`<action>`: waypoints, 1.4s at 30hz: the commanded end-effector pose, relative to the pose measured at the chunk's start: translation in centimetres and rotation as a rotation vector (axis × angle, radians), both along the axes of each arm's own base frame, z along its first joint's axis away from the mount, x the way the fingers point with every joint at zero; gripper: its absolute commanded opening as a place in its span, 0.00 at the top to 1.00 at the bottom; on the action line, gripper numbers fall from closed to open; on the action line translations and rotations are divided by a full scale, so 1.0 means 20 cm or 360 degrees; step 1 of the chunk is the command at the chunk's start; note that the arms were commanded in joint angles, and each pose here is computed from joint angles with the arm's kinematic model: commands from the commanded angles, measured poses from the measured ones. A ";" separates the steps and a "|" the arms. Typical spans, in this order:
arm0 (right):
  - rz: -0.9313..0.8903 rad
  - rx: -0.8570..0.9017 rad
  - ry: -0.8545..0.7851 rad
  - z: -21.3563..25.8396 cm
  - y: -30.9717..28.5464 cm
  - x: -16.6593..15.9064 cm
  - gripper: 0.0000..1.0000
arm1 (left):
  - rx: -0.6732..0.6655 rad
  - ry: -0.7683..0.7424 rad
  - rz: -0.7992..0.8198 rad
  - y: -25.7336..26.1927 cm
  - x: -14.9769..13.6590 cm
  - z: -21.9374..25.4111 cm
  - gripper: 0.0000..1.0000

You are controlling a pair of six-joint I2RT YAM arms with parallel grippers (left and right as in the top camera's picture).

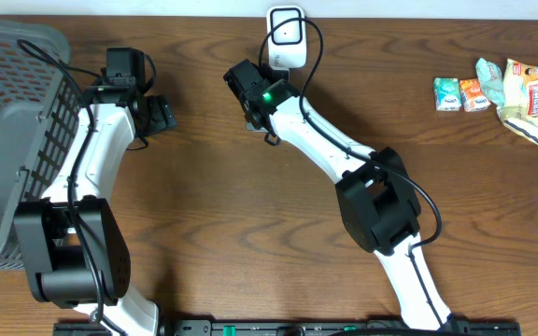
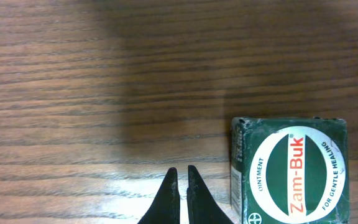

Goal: Scan the item barcode

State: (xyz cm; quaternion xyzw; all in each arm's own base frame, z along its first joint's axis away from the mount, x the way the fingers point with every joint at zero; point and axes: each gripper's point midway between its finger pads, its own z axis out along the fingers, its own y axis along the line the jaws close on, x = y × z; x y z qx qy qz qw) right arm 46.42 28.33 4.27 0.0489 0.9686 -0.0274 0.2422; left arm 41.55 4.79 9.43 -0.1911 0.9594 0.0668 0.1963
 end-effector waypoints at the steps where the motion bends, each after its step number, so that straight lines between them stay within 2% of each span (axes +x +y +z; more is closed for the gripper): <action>1: 0.0020 0.0024 0.0033 -0.01 0.01 -0.01 0.99 | 0.0015 0.0015 -0.0016 0.00 -0.01 -0.01 0.02; 19: 0.0020 0.0004 0.0114 -0.10 -0.03 -0.06 0.98 | 0.0015 0.0015 -0.0016 0.00 -0.01 -0.01 0.02; 31: -0.0134 -0.0075 0.0237 -0.17 -0.26 -0.08 0.99 | 0.0015 0.0015 -0.0016 0.00 -0.01 -0.01 0.03; 35: -0.0180 -0.0096 0.0264 -0.12 -0.35 -0.08 0.99 | 0.0015 0.0015 -0.0016 0.00 -0.01 -0.01 0.02; 42: -0.0347 -0.0199 0.0207 0.12 -0.54 -0.12 0.99 | 0.0015 0.0014 -0.0016 0.00 -0.01 -0.01 0.03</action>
